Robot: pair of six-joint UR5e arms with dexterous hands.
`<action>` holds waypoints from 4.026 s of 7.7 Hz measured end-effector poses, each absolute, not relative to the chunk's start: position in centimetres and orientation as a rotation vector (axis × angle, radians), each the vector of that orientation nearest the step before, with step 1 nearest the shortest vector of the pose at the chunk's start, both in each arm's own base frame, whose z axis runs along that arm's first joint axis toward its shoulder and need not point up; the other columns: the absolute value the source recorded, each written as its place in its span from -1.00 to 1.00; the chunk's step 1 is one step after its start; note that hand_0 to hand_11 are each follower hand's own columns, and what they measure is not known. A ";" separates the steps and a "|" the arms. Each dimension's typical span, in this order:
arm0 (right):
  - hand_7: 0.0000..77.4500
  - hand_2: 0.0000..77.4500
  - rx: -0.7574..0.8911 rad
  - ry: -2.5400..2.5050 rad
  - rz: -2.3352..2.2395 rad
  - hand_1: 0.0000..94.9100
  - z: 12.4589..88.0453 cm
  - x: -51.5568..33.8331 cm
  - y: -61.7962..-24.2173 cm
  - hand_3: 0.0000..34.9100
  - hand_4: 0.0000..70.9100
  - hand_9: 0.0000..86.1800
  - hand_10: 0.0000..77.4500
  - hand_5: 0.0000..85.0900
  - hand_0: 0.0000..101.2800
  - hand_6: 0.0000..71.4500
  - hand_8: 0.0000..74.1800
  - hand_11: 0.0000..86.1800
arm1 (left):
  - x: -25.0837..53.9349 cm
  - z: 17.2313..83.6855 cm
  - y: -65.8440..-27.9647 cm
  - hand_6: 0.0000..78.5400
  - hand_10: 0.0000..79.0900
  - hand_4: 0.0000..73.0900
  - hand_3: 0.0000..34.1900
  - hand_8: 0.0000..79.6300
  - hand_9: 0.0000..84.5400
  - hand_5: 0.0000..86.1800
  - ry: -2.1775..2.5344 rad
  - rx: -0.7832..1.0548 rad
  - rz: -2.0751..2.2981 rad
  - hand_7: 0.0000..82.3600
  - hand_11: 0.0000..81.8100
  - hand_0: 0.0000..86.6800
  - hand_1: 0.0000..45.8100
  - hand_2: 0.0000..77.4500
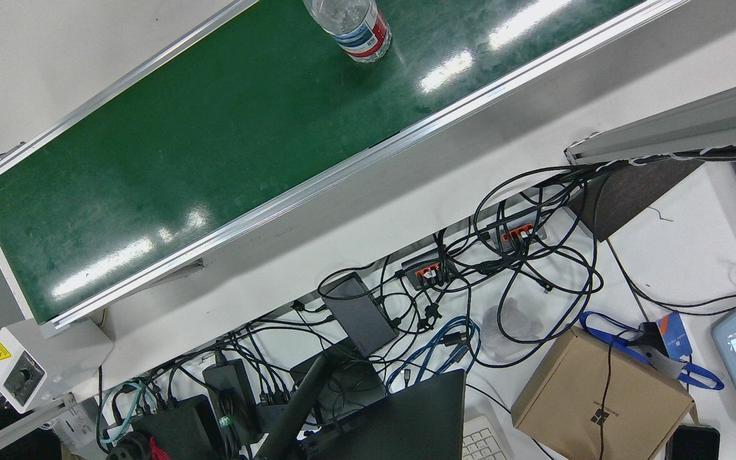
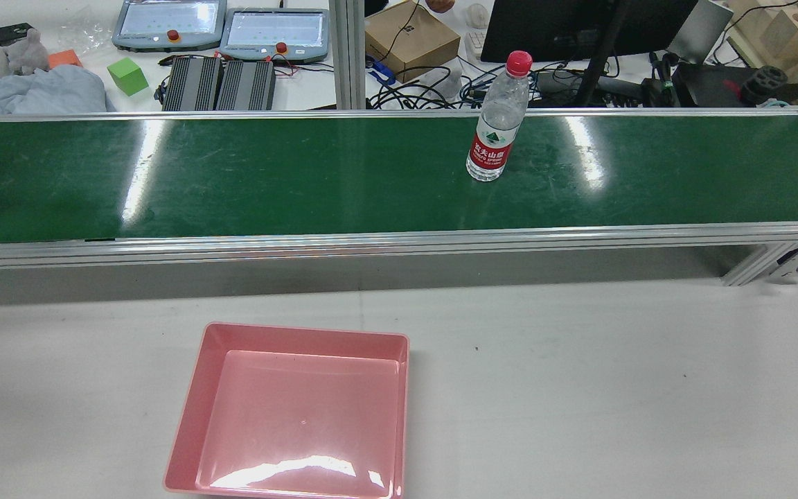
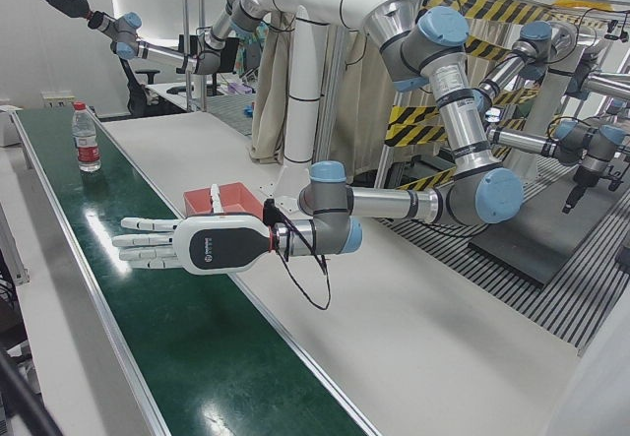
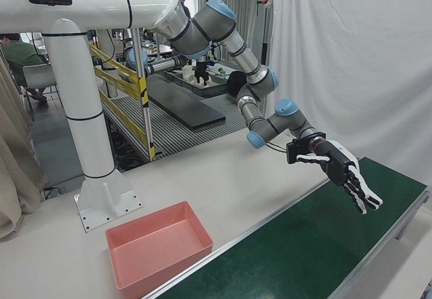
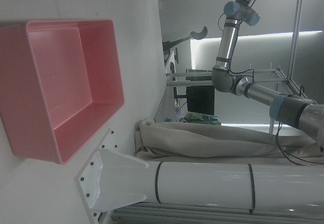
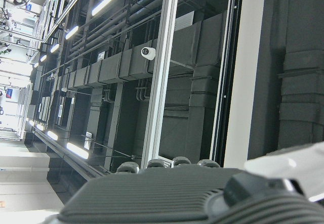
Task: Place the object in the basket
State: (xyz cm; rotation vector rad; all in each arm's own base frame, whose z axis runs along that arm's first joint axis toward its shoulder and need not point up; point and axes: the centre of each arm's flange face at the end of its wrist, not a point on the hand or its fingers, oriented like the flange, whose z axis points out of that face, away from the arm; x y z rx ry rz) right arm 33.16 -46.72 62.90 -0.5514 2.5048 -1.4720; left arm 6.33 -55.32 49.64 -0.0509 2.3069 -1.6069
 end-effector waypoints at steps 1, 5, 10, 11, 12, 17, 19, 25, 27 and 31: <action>-0.99 -0.97 -0.551 2.505 -1.472 -1.00 62.9 33.2 -46.7 -0.99 -0.98 -1.00 -1.00 -1.00 -0.99 -1.00 -1.00 -1.00 | 6.3 49.6 -55.3 -0.93 -0.85 -0.67 -1.00 -0.93 -0.94 -0.75 2.307 -0.050 -1.608 -0.96 -0.75 0.15 -0.64 -0.99; -0.99 -0.99 -0.551 2.505 -1.472 -1.00 62.9 33.1 -46.7 -0.99 -0.98 -1.00 -0.99 -1.00 -0.99 -1.00 -1.00 -1.00 | 6.2 49.7 -55.3 -0.93 -0.85 -0.67 -0.99 -0.93 -0.94 -0.68 2.307 -0.050 -1.610 -0.96 -0.75 0.13 -0.64 -0.99; -0.99 -0.97 -0.551 2.505 -1.472 -1.00 62.9 33.2 -46.7 -0.99 -0.98 -1.00 -0.99 -1.00 -0.99 -1.00 -1.00 -1.00 | 6.0 49.7 -55.3 -0.93 -0.83 -0.66 -1.00 -0.92 -0.91 -0.66 2.309 -0.052 -1.614 -0.96 -0.72 0.14 -0.64 -0.99; -0.99 -0.97 -0.551 2.505 -1.472 -1.00 62.9 33.2 -46.7 -0.99 -0.98 -1.00 -0.99 -1.00 -0.99 -1.00 -1.00 -1.00 | 6.1 49.7 -55.3 -0.90 -0.83 -0.66 -1.00 -0.92 -0.91 -0.66 2.309 -0.052 -1.613 -0.96 -0.72 0.14 -0.64 -0.99; -0.99 -0.99 -0.551 2.505 -1.472 -1.00 62.9 33.2 -46.7 -0.99 -0.98 -1.00 -0.99 -1.00 -0.99 -1.00 -1.00 -1.00 | 6.1 49.7 -55.3 -0.90 -0.83 -0.66 -1.00 -0.92 -0.91 -0.66 2.308 -0.052 -1.613 -0.95 -0.72 0.13 -0.64 -0.99; -0.99 -0.99 -0.551 2.505 -1.472 -1.00 62.9 33.1 -46.7 -0.99 -0.98 -1.00 -0.99 -1.00 -1.00 -1.00 -1.00 -1.00 | 6.1 49.6 -55.3 -0.94 -0.83 -0.72 -1.00 -0.90 -0.95 -0.66 2.311 -0.057 -1.612 -0.96 -0.75 0.13 -0.64 -0.99; -0.99 -0.99 -0.551 2.505 -1.472 -1.00 62.9 33.2 -46.7 -0.99 -0.98 -1.00 -0.99 -1.00 -0.99 -1.00 -1.00 -1.00 | 6.4 49.5 -55.3 -0.94 -0.83 -0.72 -1.00 -0.95 -0.92 -0.66 2.311 -0.059 -1.606 -0.96 -0.75 0.14 -0.64 -0.99; -0.99 -0.97 -0.551 2.505 -1.472 -1.00 62.9 33.2 -46.7 -0.99 -0.98 -1.00 -1.00 -1.00 -0.99 -1.00 -1.00 -1.00 | 6.2 48.9 -55.2 -0.94 -0.83 -0.69 -1.00 -0.92 -0.92 -0.65 2.327 -0.065 -1.597 -0.96 -0.75 0.14 -0.64 -0.99; -0.99 -0.97 -0.551 2.504 -1.473 -1.00 62.9 33.2 -46.7 -0.99 -0.98 -1.00 -1.00 -1.00 -0.99 -1.00 -1.00 -1.00 | 6.3 48.8 -55.1 -0.94 -0.83 -0.69 -0.99 -0.92 -0.92 -0.65 2.326 -0.062 -1.593 -0.96 -0.75 0.14 -0.64 -0.99; -0.99 -0.99 -0.551 2.505 -1.472 -1.00 62.9 33.2 -46.7 -0.99 -0.98 -1.00 -1.00 -1.00 -0.99 -1.00 -1.00 -1.00 | 7.6 46.2 -54.7 -0.90 -0.83 -0.61 -1.00 -0.90 -0.92 -0.63 2.326 -0.075 -1.580 -0.95 -0.75 0.14 -0.64 -0.99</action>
